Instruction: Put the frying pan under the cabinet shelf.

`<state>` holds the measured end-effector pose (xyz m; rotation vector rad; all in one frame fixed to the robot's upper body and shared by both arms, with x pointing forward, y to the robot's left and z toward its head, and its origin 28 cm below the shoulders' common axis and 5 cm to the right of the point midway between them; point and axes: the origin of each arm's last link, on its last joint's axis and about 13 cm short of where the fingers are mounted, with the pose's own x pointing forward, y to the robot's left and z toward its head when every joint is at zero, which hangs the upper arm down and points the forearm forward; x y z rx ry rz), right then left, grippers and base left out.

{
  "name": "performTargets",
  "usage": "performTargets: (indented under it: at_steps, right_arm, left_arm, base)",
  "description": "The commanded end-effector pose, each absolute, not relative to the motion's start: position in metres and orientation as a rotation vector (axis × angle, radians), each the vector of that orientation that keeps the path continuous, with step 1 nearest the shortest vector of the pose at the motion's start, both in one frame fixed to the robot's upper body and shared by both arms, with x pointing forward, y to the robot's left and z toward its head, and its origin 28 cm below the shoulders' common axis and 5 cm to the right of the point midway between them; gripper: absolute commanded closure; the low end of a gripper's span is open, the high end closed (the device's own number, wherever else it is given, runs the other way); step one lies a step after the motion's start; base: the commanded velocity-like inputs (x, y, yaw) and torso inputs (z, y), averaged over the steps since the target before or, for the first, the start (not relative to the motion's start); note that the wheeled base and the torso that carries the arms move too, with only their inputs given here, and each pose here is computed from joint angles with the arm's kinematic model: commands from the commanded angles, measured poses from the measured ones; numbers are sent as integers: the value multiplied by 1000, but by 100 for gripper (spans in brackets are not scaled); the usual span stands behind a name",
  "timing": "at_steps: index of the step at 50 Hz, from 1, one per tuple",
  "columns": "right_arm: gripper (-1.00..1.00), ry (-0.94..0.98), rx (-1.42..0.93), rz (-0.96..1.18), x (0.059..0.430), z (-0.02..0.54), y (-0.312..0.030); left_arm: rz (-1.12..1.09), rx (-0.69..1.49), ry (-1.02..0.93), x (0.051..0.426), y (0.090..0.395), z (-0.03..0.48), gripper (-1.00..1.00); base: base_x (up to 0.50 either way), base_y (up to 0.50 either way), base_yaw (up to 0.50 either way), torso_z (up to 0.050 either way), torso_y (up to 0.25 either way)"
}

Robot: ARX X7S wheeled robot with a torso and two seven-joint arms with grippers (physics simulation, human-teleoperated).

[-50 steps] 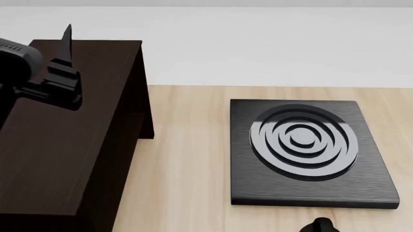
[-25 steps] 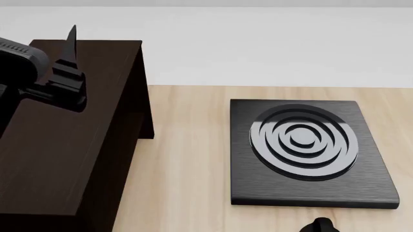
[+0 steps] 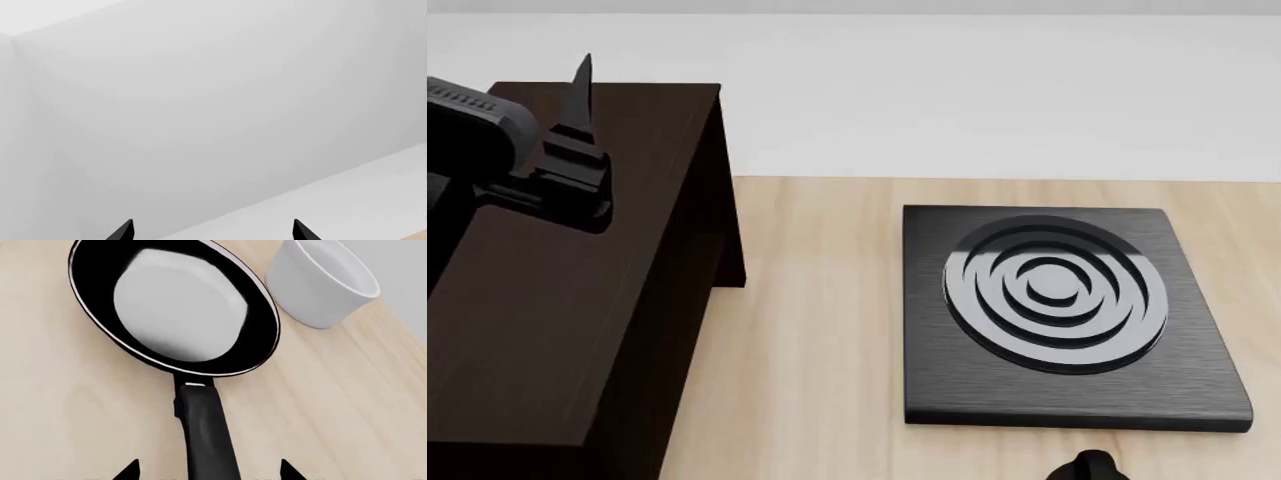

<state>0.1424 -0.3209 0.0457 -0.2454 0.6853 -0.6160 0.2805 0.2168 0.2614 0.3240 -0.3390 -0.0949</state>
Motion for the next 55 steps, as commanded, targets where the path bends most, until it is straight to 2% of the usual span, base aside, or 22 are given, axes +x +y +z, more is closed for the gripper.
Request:
performTargets:
  at_steps: [1,42,43,55]
  right_arm:
    - [-100,703,-231,-616,146,47,-317]
    - [-100,713,-197,-625,141,38,-328]
    - [100,703,-187,-624,141,39,-327]
    - [100,679,-197,-613,139,45,-323]
  left_arm:
    - [-98,332,-340,281,216,262,-100]
    - [-113,344,-336,280,206,262,-100]
    - [-114,342,-336,280,206,262,-100]
    - [-114,341,-341,278,206,264,-100]
  base:
    - [0,0,0,0,0]
    - [0,0,0,0,0]
    - [0,0,0,0,0]
    - [0,0,0,0,0]
